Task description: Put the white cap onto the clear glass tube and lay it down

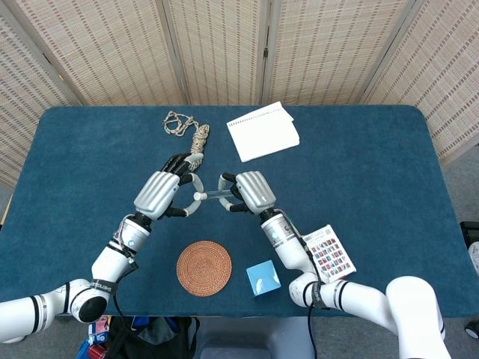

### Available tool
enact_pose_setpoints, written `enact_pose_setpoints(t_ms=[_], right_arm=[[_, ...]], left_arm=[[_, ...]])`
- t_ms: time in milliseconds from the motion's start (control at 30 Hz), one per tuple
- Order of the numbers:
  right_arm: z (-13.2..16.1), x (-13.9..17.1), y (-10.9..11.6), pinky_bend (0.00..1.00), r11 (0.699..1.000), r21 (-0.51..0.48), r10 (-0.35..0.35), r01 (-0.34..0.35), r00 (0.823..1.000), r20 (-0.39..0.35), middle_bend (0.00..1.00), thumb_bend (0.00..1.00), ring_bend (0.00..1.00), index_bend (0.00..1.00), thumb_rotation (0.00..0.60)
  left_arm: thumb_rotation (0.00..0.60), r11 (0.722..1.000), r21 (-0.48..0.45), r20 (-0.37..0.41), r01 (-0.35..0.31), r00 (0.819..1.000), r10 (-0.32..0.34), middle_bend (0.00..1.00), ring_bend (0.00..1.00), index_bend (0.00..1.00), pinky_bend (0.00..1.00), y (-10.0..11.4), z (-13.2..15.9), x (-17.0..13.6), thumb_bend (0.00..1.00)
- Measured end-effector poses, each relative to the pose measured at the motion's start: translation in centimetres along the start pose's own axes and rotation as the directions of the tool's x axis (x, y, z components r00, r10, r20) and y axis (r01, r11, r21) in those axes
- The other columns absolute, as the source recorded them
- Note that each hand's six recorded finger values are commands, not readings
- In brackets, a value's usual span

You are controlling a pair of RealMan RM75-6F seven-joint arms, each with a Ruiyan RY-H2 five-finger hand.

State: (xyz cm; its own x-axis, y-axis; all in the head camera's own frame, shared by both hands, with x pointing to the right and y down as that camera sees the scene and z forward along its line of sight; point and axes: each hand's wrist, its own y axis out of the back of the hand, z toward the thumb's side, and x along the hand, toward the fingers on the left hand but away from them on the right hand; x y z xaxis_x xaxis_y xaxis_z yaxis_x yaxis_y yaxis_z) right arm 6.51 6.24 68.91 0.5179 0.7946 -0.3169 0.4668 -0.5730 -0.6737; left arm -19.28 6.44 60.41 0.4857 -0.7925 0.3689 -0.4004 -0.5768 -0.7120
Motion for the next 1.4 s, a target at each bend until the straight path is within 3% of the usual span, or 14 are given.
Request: enact_pose_setpoints(t_ms=[100,200,367,600,1067,1400], right_arm=[[-0.4,0.2,-0.1,1.0,0.999,0.031,0.022,-0.022,1.0,0.007,1.0,0.85,1.0,0.88,0.6],[-1.1,0.4,0.0,1.0,0.996,0.08,0.048,-0.049,0.999,0.019,1.0,0.85,1.0,0.88,0.6],[-2.2,0.7,0.4,1.0,0.979,0.181,0.091,-0.098,0.995,0.045,1.0,0.85,1.0,0.88,0.6],[-4.0,0.7,0.7,1.0,0.94,0.299,0.138,-0.164,0.985,0.104,1.0,0.85,1.0,0.88,0.6],[-5.1,-0.9,-3.1,1.0,0.949,0.259,0.146,-0.182,0.978,0.152,1.0,0.83,1.0,0.88,0.6],[-5.3,-2.0,-6.5,1.0,0.948,0.213,0.195,-0.235,0.962,0.191,1.0,0.74,1.0,0.88,0.6]], left_arm=[[0.6,0.999,0.003,-0.013,0.041,0.999,-0.041,0.03,0.0,0.08,0.0,-0.2,-0.3,-0.1,0.37],[0.6,0.996,0.009,-0.034,0.09,0.995,-0.09,0.0,0.0,0.0,0.0,-0.3,-0.8,-0.3,0.34],[0.6,0.991,0.009,-0.073,0.133,0.989,-0.132,0.0,0.0,0.0,0.0,0.0,-2.1,-0.8,0.33],[0.6,0.99,0.048,-0.134,0.135,0.983,-0.127,0.0,0.0,0.0,0.0,0.4,-4.8,-1.8,0.33],[0.6,0.99,0.082,-0.181,0.111,0.979,-0.094,0.0,0.0,0.0,0.0,0.7,-7.1,-3.5,0.33],[0.6,0.989,0.086,-0.196,0.123,0.975,-0.105,0.0,0.0,0.0,0.0,0.4,-7.9,-4.1,0.33]])
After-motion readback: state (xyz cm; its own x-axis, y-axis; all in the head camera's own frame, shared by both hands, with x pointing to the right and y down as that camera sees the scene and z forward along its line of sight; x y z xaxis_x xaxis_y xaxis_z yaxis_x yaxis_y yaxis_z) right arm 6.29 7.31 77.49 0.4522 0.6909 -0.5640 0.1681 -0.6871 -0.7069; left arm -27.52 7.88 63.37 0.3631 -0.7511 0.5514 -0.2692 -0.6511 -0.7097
